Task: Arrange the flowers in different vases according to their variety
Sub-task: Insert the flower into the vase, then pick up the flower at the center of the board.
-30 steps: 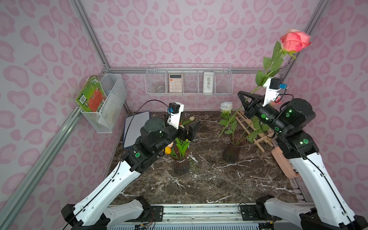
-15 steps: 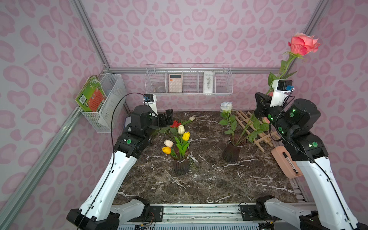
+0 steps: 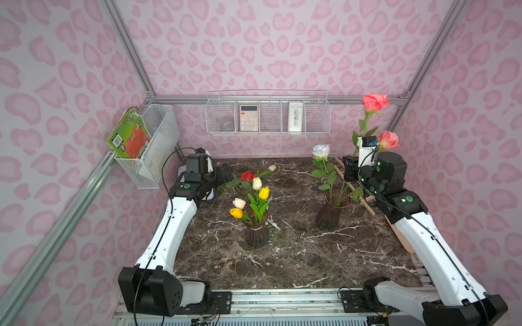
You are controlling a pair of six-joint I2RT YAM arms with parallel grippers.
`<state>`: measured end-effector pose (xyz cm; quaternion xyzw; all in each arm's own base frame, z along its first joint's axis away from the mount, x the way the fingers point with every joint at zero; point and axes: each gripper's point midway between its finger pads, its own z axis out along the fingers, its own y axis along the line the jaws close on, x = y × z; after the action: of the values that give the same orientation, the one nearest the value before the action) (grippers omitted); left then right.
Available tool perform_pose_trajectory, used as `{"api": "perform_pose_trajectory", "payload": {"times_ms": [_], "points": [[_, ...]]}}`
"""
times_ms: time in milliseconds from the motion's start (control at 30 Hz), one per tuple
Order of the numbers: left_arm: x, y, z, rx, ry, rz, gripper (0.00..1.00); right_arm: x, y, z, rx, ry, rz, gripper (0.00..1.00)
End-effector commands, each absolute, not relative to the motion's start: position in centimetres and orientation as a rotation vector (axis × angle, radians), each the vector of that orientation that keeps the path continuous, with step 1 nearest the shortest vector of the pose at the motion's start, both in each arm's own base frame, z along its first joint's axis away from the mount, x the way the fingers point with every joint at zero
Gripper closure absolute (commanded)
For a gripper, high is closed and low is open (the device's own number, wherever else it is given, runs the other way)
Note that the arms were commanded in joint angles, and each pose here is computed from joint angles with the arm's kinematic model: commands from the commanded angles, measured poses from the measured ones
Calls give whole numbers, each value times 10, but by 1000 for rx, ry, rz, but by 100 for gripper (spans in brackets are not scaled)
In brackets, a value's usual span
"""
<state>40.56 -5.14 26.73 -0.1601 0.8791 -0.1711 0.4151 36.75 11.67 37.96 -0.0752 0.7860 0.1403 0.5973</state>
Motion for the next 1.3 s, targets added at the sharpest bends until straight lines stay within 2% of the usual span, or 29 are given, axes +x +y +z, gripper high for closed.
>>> {"api": "perform_pose_trajectory", "payload": {"times_ms": [0, 167, 267, 400, 800, 1033, 1267], "points": [[411, -53, 250, -421, 2253, -452, 3, 366, 117, 382, -164, 1824, 342, 62], [419, -55, 214, -463, 2369, -439, 6, 353, 109, 386, -148, 1866, 324, 40], [424, -63, 191, -430, 2481, -455, 9, 343, 105, 395, -142, 1872, 318, 33], [426, -71, 157, -384, 2598, -464, 18, 325, 104, 412, -155, 1858, 345, 25], [419, -93, 85, -199, 2826, -289, 36, 290, 130, 420, -286, 1836, 547, 2], [431, -90, 62, -171, 2872, -199, 45, 285, 134, 419, -313, 1834, 575, 1], [436, -98, 35, -142, 2924, -233, 54, 286, 138, 404, -315, 1858, 600, 1]]}}
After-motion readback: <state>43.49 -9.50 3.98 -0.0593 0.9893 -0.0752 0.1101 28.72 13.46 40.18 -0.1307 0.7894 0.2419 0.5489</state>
